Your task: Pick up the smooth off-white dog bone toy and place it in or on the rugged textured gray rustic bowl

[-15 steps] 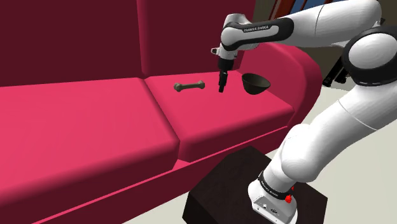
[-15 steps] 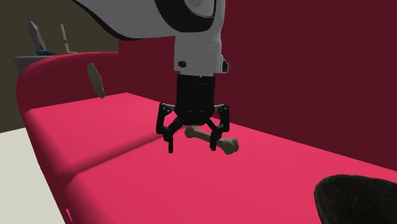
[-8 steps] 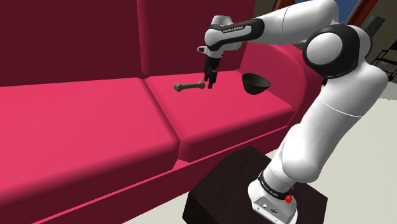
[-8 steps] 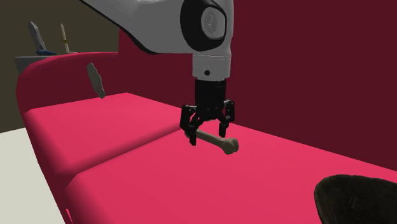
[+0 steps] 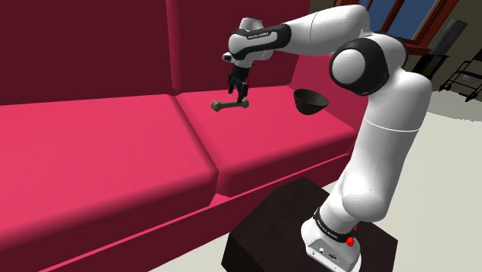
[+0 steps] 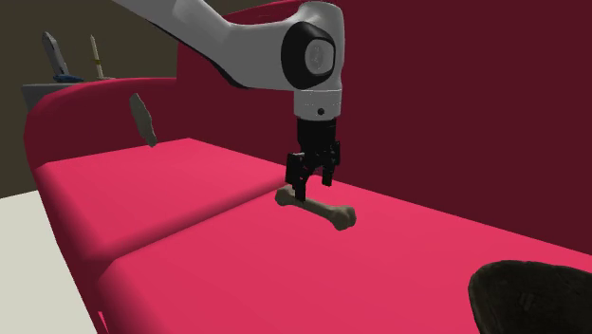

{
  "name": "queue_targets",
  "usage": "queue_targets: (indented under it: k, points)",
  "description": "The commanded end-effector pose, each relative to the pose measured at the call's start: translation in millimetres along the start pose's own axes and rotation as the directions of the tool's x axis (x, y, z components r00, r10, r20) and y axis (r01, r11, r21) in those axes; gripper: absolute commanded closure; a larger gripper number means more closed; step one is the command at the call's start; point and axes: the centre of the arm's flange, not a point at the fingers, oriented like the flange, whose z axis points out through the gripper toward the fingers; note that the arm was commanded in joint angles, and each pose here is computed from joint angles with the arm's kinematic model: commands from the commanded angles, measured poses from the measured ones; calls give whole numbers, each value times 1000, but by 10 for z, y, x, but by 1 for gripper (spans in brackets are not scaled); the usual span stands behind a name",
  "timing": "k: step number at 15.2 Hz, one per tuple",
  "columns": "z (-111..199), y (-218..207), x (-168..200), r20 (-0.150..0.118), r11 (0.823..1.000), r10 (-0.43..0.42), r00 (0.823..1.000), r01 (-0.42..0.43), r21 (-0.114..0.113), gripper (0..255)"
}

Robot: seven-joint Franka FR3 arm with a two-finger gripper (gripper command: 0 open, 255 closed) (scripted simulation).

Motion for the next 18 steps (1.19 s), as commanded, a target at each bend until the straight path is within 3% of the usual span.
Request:
queue_targets:
  k: [1, 7, 14, 15, 18]
  points:
    - [88, 49, 35, -3, 1000, -19, 1000, 19, -4, 0]
    - [382, 50, 36, -3, 1000, -19, 1000, 19, -4, 0]
    - [382, 50, 36, -3, 1000, -19, 1000, 19, -4, 0]
    - [382, 50, 36, -3, 1000, -19, 1000, 19, -4, 255]
    - [382, 50, 36, -3, 1000, -19, 1000, 19, -4, 255]
